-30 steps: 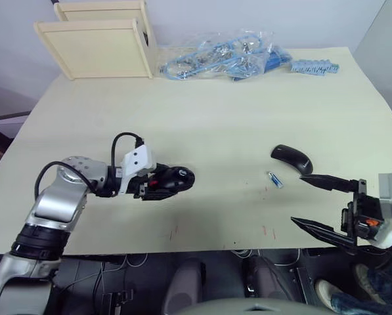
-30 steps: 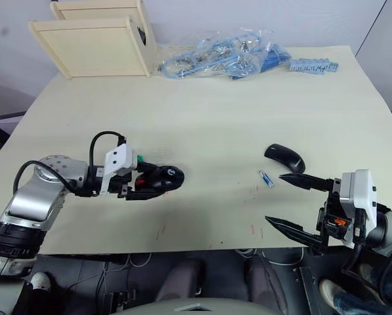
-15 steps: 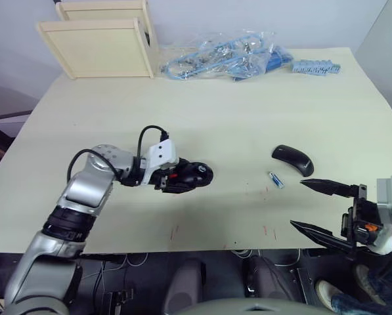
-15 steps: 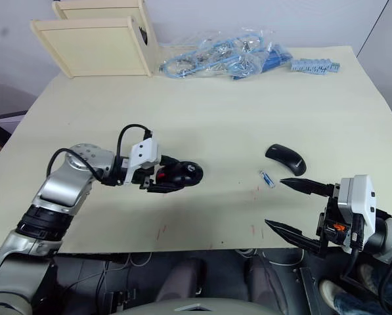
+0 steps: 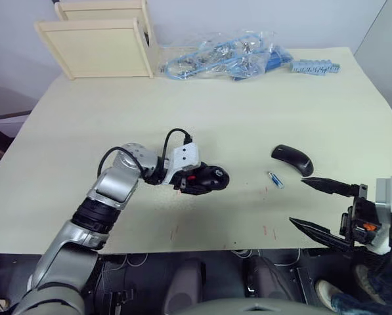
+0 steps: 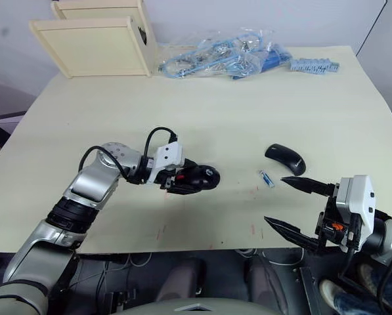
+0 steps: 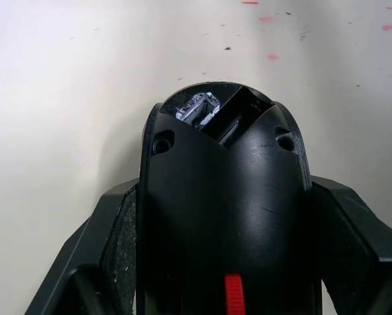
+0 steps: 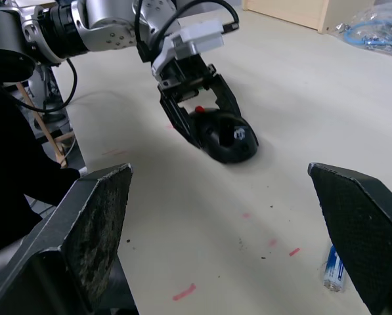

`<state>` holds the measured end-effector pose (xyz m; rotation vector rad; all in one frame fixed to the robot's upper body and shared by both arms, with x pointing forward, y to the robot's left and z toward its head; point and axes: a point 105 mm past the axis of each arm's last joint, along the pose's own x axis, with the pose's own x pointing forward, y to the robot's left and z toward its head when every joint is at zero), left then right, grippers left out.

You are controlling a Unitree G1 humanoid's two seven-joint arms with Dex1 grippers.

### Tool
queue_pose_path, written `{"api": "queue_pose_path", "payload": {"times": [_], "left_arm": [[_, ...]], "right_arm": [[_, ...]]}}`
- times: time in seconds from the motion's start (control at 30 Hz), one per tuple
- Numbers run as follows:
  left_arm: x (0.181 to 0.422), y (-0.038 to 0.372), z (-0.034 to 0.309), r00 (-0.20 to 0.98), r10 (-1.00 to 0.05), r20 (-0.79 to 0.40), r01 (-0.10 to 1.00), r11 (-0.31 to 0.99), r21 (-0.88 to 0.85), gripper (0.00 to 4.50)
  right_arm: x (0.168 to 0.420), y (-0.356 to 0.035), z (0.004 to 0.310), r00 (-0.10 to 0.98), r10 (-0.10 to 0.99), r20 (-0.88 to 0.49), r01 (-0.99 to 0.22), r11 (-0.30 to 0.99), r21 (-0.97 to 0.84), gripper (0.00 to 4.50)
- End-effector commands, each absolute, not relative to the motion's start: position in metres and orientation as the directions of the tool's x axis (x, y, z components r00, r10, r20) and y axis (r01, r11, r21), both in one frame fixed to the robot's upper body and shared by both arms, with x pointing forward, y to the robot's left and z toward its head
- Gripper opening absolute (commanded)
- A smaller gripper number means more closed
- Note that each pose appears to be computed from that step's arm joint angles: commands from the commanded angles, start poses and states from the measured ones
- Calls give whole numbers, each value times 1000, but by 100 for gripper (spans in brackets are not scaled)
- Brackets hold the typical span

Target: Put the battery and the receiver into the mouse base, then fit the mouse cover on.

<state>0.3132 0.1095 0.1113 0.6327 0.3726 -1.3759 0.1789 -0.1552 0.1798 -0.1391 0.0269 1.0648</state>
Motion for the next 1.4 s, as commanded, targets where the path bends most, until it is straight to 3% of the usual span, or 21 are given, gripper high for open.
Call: {"api": "queue_pose_path", "payload": {"times": [0.03, 0.27, 0.6, 0.7, 0.77, 0.87, 1.1, 1.13, 1.2, 1.4], "left_arm": [[313, 103, 114, 167, -790, -590, 973, 36, 227, 298], [305, 104, 85, 167, -736, -656, 979, 48, 196, 298], [300, 105, 77, 187, -730, -657, 977, 69, 201, 298], [300, 106, 77, 192, -731, -654, 976, 74, 203, 298], [300, 105, 77, 194, -733, -651, 976, 79, 202, 298], [299, 104, 78, 196, -740, -643, 977, 92, 192, 298], [297, 102, 79, 197, -738, -645, 977, 91, 194, 298], [297, 102, 79, 197, -738, -645, 977, 91, 194, 298], [297, 102, 79, 197, -738, -645, 977, 92, 193, 298], [297, 100, 78, 197, -739, -644, 977, 91, 195, 298]], "right_arm": [[176, -152, 184, 481, 873, -80, -874, 469, -128, 450], [174, -153, 181, 494, 864, -96, -867, 481, -132, 450], [197, -157, 157, 667, 726, -165, -744, 639, -196, 450], [200, -152, 149, 680, 714, -169, -733, 665, -144, 450], [205, -151, 146, 707, 687, -168, -707, 689, -161, 450], [223, -155, 128, 798, 560, -223, -599, 779, -186, 450], [243, -147, 108, 802, 549, -235, -566, 824, -10, 450], [246, -147, 108, 805, 546, -230, -563, 826, -8, 400], [252, -146, 106, 814, 533, -229, -550, 835, -14, 357], [262, -145, 95, 835, 498, -236, -515, 857, -16, 357]]}}
